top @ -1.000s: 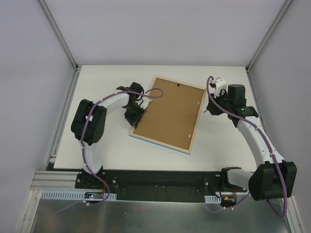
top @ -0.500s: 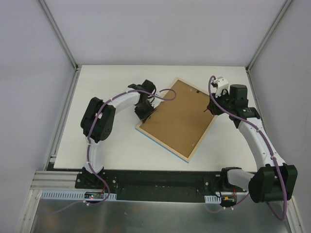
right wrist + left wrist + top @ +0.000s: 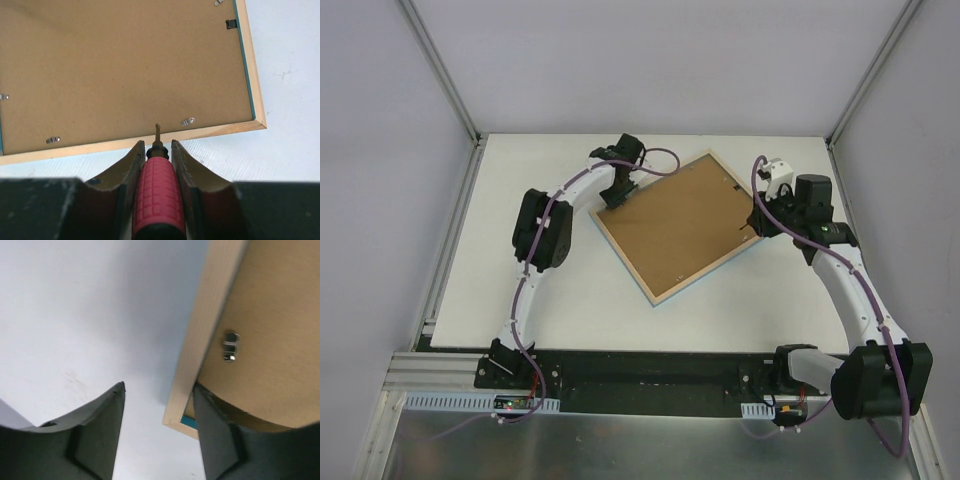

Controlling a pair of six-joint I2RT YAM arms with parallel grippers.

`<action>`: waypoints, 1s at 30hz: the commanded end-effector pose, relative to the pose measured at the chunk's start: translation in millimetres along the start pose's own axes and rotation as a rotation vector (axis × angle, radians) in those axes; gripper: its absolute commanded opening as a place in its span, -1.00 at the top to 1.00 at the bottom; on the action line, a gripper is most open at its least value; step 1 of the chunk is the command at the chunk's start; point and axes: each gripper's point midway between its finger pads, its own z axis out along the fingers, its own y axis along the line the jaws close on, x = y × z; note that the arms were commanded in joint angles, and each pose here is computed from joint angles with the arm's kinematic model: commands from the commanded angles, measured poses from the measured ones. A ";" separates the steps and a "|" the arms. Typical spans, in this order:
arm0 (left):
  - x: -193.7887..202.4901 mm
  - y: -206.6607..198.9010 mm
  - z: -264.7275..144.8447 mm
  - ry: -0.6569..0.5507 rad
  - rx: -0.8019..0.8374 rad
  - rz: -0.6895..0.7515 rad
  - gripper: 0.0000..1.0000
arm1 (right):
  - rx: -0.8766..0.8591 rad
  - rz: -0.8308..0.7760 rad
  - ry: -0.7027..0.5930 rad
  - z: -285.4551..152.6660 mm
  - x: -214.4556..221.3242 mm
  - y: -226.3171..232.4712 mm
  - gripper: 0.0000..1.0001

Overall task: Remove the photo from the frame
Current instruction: Adjust the photo frame at the center of the board.

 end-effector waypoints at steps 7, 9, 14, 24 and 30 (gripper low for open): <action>-38.3 60.2 -78.8 -0.206 -0.137 -0.202 -0.36 | -0.005 0.007 -0.080 -9.3 -16.1 0.5 0.98; -31.1 39.8 -95.0 -0.230 -0.069 -0.211 -0.39 | -0.013 0.009 -0.078 -8.4 -15.1 1.9 0.98; 4.0 -19.0 -109.4 -0.206 0.096 -0.232 -0.43 | -0.021 0.011 -0.079 -6.1 -14.9 2.6 0.98; 38.6 -81.2 -95.2 -0.087 0.354 -0.498 -0.43 | -0.031 0.014 -0.086 -7.8 -15.9 5.4 0.99; 37.8 -85.7 -86.7 -0.039 0.369 -0.638 -0.43 | -0.033 0.010 -0.100 -10.4 -17.0 6.4 0.98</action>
